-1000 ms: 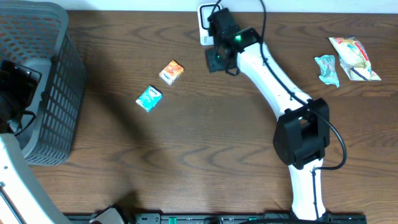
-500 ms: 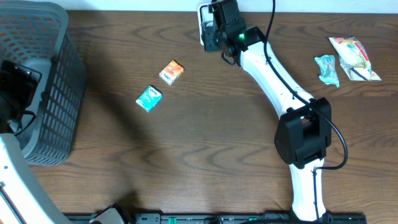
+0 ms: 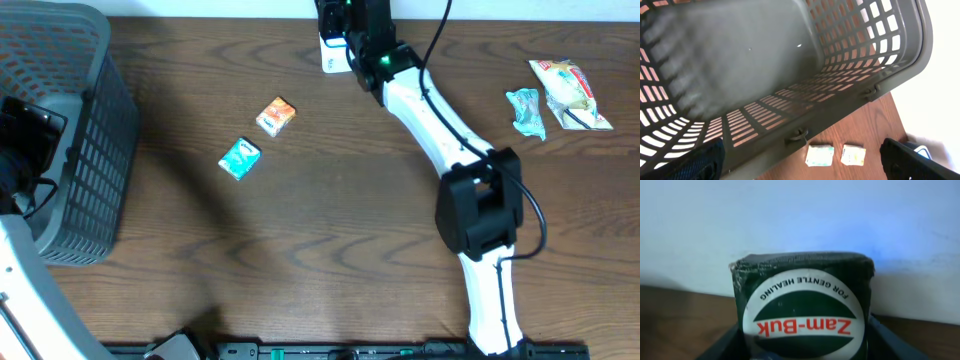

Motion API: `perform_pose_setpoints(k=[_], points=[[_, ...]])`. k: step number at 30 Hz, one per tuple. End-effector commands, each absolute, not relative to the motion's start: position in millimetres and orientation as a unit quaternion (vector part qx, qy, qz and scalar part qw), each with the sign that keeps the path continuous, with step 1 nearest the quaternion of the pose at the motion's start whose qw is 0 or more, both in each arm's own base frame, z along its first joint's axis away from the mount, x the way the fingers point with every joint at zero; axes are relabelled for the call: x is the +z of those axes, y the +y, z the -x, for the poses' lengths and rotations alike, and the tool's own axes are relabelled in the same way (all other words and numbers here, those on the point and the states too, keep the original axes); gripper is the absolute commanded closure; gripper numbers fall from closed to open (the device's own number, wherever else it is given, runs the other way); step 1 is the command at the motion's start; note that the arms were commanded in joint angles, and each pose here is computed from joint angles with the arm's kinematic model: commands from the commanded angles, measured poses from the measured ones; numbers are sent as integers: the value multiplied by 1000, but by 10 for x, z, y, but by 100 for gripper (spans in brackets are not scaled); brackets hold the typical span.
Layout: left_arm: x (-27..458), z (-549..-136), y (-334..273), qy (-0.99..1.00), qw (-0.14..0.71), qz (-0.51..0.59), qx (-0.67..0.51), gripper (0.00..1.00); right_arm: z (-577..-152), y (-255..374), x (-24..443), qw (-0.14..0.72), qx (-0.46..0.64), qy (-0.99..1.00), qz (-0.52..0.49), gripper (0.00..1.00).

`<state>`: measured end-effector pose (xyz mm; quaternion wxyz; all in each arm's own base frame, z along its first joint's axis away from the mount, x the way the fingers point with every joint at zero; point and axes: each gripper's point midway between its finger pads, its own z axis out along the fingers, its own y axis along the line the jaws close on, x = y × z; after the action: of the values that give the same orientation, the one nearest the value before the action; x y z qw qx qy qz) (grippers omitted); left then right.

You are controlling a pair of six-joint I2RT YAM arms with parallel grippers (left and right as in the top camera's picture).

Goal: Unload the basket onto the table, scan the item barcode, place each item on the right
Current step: 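Raise the Zam-Buk tin to the white scanner with the right gripper, then carry the Zam-Buk tin right and drop it by the wipes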

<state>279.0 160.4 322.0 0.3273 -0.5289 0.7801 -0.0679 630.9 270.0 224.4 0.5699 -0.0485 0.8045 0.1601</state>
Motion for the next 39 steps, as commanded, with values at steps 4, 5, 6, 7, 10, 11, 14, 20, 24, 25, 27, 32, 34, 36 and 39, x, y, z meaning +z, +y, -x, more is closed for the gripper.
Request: perform_pose_setpoints(k=[4,5,6,7,10,11,14,20,24,25,27,32,34,36,39], points=[[3287,-2770,1615,774,336,532,-66,2,-6599,2597,1834,601,132,788,26,51],[3287,-2770,1615,774,336,532,-66,2,-6619,2597,1818,605,133,785,25,52],[3287,-2770,1615,774,336,532,-66,2,-6636,2594,1795,608,134,782,24,53],[3287,-2770,1615,774,336,532,-66,2,-6650,2589,1788,611,134,780,23,54],[3287,-2770,1615,774,336,532,-66,2,-6662,2577,1720,608,132,783,23,54],[3287,-2770,1615,774,336,532,-66,2,-6659,2567,1658,601,129,788,23,53],[3287,-2770,1615,774,336,532,-66,2,-6644,2549,1562,588,124,799,25,54],[3287,-2770,1615,774,336,532,-66,3,-6622,2540,1486,575,119,809,27,53],[3287,-2770,1615,774,336,532,-66,2,-6617,2537,1469,573,118,811,27,54],[3287,-2770,1615,774,336,532,-66,3,-6620,2530,1469,573,118,811,27,53],[3287,-2770,1615,774,336,532,-66,2,-6629,2502,1500,575,117,810,25,54],[3287,-2770,1615,774,336,532,-66,2,-6679,2324,1644,582,112,805,13,55],[3287,-2770,1615,774,336,532,-66,2,-6691,2194,1708,580,106,808,7,55],[3288,-2769,1614,774,336,532,-66,2,-6691,2052,1758,574,98,813,0,55],[3287,-2770,1615,774,336,532,-66,2,-6677,1746,1845,560,81,825,-15,56]])
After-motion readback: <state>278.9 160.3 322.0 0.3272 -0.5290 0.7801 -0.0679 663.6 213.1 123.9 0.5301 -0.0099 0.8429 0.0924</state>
